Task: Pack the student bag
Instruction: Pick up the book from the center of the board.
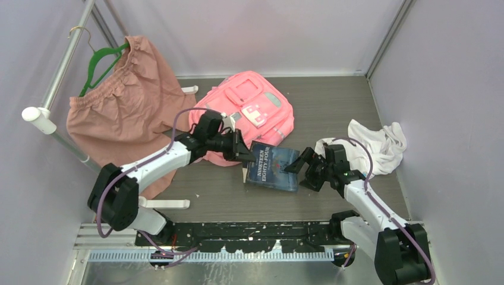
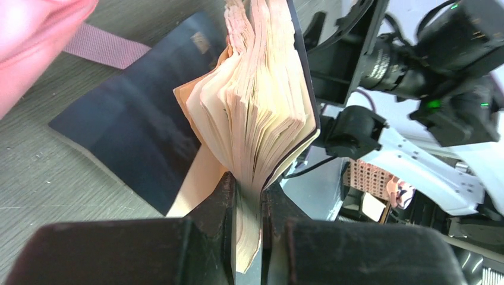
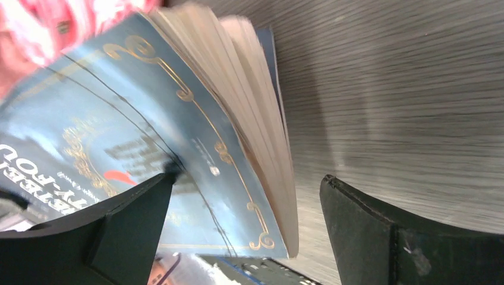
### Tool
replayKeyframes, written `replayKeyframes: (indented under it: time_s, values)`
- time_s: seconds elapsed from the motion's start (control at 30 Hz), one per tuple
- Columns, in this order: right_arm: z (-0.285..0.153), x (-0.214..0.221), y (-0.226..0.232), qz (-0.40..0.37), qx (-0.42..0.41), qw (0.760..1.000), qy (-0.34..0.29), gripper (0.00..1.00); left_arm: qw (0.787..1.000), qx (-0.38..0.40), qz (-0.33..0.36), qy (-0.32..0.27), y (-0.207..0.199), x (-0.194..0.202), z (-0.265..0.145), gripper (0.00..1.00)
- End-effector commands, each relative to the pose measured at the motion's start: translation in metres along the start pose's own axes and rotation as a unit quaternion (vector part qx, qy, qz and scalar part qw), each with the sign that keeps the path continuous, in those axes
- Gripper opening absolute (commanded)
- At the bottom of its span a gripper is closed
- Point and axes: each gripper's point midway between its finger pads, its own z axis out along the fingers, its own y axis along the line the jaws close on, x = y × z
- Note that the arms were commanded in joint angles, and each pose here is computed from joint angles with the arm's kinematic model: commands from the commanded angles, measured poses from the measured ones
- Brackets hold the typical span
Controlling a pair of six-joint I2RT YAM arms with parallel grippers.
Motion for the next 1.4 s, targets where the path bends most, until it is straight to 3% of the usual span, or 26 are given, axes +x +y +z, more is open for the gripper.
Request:
replayKeyframes:
  time_s: [0.0,0.1,0.47,0.77,1.37]
  values:
    - [-0.009,0.016,0.038,0.012,-0.113,0.993,0.039,1.0,0.993,0.1,0.047,-0.034,-0.06,-0.021,-0.038,0.0]
    - [-0.018,0.018,0.065,0.017,-0.184,0.981,0.054,1.0,0.992,0.104,0.057,-0.039,-0.066,-0.022,-0.048,0.0]
    - [-0.042,0.008,0.117,0.015,-0.299,0.952,0.062,1.0,0.984,0.153,0.081,-0.035,-0.098,-0.028,-0.071,0.0]
    - [-0.019,0.014,0.095,0.066,-0.264,0.958,0.089,1.0,0.984,0.142,0.096,-0.056,-0.104,-0.027,-0.087,0.0]
    - [0.007,0.041,0.096,0.123,-0.276,0.943,0.141,1.0,0.978,0.179,0.085,-0.068,-0.116,-0.036,-0.086,0.0]
